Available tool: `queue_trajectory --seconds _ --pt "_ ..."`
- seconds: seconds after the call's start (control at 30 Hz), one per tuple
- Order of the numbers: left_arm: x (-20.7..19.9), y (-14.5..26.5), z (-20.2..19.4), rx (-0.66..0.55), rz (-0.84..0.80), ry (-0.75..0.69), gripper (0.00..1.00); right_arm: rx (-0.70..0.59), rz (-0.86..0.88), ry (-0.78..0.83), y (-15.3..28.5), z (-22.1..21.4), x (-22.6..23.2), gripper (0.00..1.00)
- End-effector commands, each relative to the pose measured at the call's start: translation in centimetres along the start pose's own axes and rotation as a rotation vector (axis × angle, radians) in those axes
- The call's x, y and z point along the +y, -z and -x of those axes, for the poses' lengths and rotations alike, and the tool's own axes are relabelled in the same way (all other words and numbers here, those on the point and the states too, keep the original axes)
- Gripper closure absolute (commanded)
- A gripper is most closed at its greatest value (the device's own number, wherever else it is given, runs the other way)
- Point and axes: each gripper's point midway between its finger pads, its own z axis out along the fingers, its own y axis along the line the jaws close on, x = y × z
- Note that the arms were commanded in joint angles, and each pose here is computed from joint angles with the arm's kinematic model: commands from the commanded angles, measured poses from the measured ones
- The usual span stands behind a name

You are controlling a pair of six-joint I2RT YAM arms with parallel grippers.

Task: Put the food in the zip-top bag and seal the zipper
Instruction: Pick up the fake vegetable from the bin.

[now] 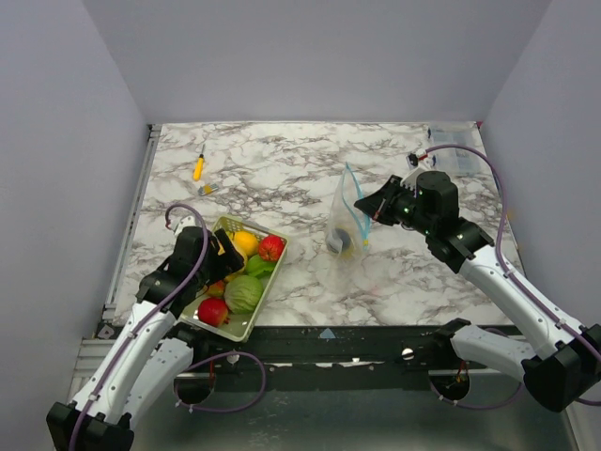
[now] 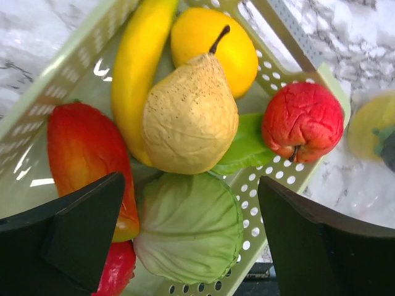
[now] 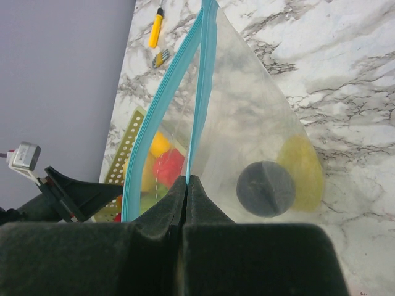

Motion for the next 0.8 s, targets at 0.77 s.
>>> queue_trajectory --seconds 0.77 --pt "-1.4 3.0 -7.3 0.495 0.165 0.343 0.01 0.022 0.027 -0.005 -0.6 -0.6 0.4 0.99"
